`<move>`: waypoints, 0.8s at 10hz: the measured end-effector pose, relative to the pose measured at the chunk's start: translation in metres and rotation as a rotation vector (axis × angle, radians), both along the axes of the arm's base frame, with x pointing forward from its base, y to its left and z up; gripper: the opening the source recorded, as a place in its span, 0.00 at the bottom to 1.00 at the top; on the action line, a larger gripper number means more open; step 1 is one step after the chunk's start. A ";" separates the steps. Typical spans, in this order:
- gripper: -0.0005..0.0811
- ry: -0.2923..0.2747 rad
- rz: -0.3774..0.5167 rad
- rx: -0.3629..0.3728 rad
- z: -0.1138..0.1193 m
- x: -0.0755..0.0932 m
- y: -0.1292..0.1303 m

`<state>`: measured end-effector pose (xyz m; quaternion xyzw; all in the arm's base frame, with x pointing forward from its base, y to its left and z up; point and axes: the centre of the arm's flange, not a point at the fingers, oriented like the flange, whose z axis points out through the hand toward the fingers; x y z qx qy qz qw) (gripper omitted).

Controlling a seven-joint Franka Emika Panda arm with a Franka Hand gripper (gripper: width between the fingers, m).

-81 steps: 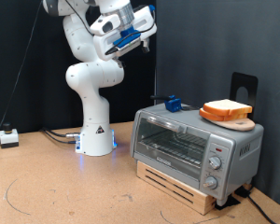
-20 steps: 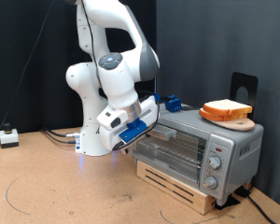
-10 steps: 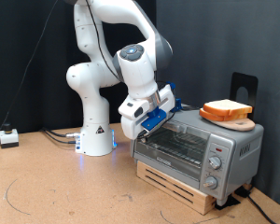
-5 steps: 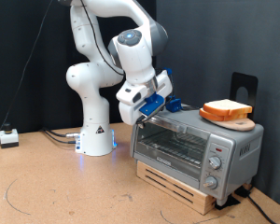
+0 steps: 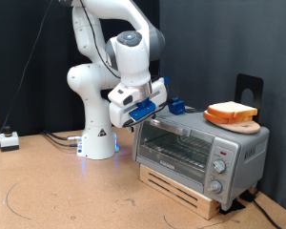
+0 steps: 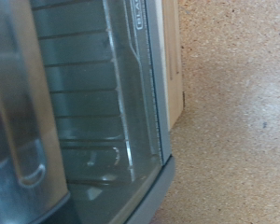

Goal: Make a piece of toast with the oven

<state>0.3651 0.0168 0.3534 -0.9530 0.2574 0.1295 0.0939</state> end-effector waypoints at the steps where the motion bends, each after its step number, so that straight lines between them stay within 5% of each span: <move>1: 1.00 -0.008 -0.006 -0.011 0.000 0.001 -0.004; 8: 1.00 -0.058 -0.172 -0.176 -0.026 0.020 -0.076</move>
